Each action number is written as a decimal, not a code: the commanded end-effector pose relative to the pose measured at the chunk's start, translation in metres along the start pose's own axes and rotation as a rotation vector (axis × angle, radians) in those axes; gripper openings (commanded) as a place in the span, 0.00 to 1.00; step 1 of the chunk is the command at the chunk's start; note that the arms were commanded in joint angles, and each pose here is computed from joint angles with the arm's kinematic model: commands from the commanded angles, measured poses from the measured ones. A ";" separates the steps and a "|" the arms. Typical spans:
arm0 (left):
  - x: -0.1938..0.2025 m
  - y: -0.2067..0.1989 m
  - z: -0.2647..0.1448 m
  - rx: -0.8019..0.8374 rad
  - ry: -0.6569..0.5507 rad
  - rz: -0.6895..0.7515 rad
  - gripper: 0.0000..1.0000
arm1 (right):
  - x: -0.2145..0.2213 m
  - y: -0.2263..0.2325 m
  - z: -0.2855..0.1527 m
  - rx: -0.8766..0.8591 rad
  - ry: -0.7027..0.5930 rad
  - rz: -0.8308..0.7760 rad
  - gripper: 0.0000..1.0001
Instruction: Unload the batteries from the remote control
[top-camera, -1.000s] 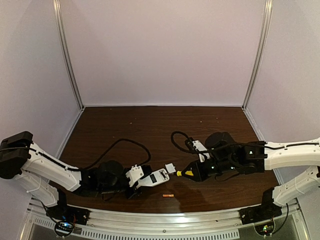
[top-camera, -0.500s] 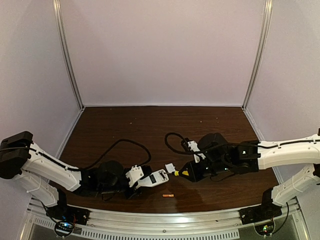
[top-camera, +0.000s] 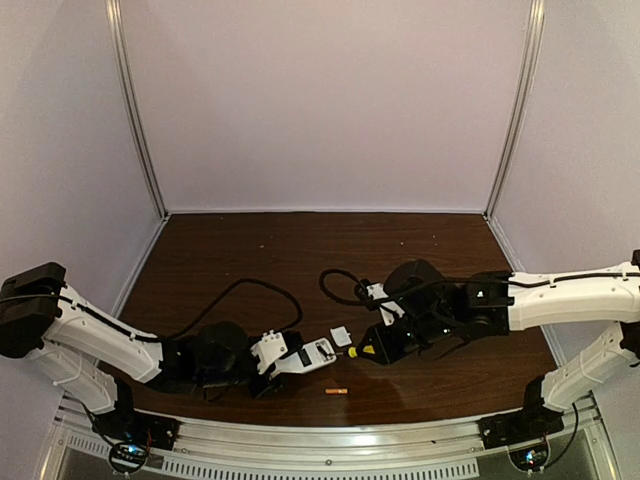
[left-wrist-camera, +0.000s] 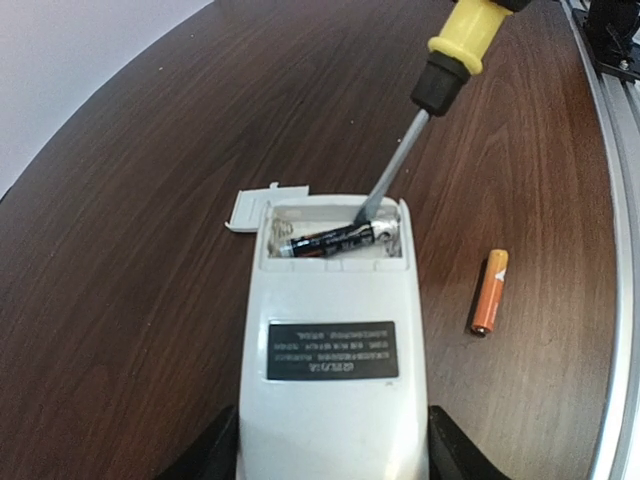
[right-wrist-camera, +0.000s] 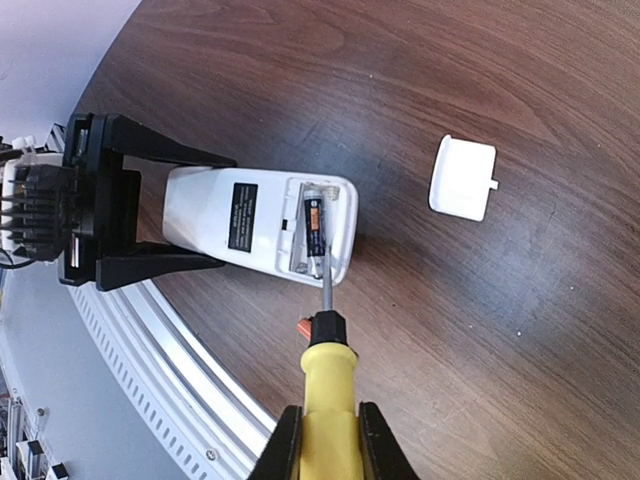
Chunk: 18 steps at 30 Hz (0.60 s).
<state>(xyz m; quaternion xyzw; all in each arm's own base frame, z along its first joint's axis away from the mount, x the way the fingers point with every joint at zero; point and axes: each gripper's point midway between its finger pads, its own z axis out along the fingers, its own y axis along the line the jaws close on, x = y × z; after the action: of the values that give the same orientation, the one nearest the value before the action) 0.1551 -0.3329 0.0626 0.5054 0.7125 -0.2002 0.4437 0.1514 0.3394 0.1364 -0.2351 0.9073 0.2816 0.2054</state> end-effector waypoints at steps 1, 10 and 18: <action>-0.021 0.006 0.002 -0.023 -0.059 -0.004 0.00 | 0.008 0.000 -0.004 0.026 0.081 -0.028 0.00; -0.022 0.003 0.001 -0.002 -0.060 -0.003 0.00 | 0.002 0.002 0.010 0.049 0.135 -0.060 0.00; -0.024 0.003 -0.001 -0.001 -0.068 -0.003 0.00 | 0.001 0.005 0.008 -0.042 0.153 -0.051 0.00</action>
<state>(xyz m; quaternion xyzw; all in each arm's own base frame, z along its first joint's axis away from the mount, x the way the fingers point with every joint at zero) 0.1538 -0.3297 0.0571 0.5102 0.7173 -0.1936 0.4333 0.1511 0.3508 0.1306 -0.2753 0.9130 0.2600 0.1517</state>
